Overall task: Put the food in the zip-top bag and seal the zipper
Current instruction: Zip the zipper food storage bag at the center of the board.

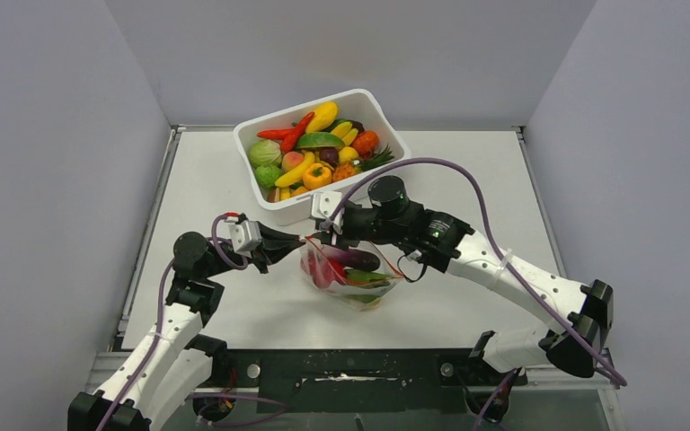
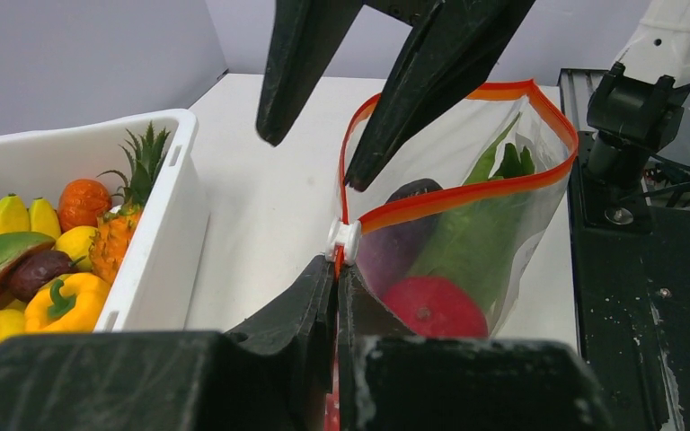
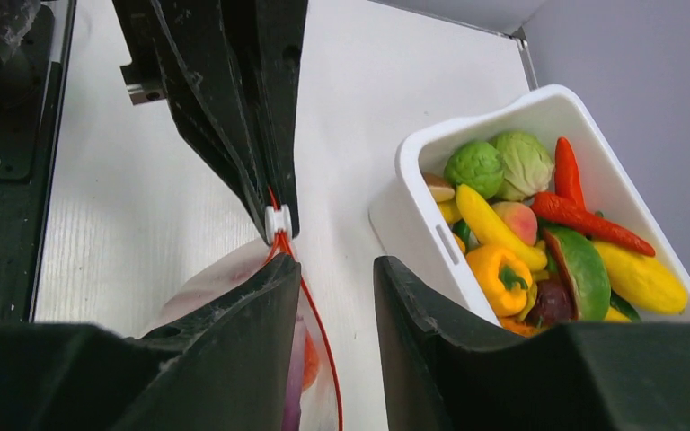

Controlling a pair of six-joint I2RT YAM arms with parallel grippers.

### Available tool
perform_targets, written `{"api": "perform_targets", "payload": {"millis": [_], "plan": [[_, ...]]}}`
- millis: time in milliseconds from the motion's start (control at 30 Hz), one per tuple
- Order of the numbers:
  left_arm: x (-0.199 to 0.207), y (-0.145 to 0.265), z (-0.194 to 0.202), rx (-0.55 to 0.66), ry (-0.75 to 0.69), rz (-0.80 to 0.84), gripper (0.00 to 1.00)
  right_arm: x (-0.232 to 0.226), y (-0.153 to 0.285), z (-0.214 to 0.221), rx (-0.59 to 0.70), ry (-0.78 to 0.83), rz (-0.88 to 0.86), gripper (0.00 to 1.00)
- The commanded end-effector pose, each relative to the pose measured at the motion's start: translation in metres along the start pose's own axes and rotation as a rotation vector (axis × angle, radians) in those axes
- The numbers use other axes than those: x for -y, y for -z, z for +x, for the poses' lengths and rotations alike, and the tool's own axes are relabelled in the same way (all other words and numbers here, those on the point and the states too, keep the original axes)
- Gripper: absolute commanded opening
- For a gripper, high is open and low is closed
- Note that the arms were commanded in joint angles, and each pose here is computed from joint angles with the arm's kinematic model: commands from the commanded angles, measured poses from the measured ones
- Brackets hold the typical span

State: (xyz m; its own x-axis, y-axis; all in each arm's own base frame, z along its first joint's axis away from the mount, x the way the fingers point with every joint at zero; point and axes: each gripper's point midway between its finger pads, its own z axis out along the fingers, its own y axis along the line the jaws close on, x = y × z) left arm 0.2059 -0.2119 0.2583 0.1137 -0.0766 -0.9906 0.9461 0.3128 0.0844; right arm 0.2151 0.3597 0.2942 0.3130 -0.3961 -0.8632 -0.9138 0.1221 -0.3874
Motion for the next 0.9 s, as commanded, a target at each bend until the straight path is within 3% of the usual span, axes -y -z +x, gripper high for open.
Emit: {"api": "perform_targets", "payload": {"millis": [0,600,667,867], "plan": [[-0.002,-0.001,-0.016,0.043,-0.062,-0.005,0.0,0.008,-0.009,-0.046,0.118,0.076,-0.025,0.37],[0.0,0.0,-0.014,0.042,-0.062,-0.002,0.0,-0.011,-0.03,-0.029,0.046,0.037,-0.116,0.39],[0.001,0.0,-0.015,0.042,-0.063,0.001,0.0,-0.011,-0.032,-0.027,0.037,0.036,-0.117,0.34],[0.001,0.001,-0.015,0.044,-0.067,0.0,0.0,-0.013,-0.032,-0.023,0.028,0.036,-0.13,0.08]]}}
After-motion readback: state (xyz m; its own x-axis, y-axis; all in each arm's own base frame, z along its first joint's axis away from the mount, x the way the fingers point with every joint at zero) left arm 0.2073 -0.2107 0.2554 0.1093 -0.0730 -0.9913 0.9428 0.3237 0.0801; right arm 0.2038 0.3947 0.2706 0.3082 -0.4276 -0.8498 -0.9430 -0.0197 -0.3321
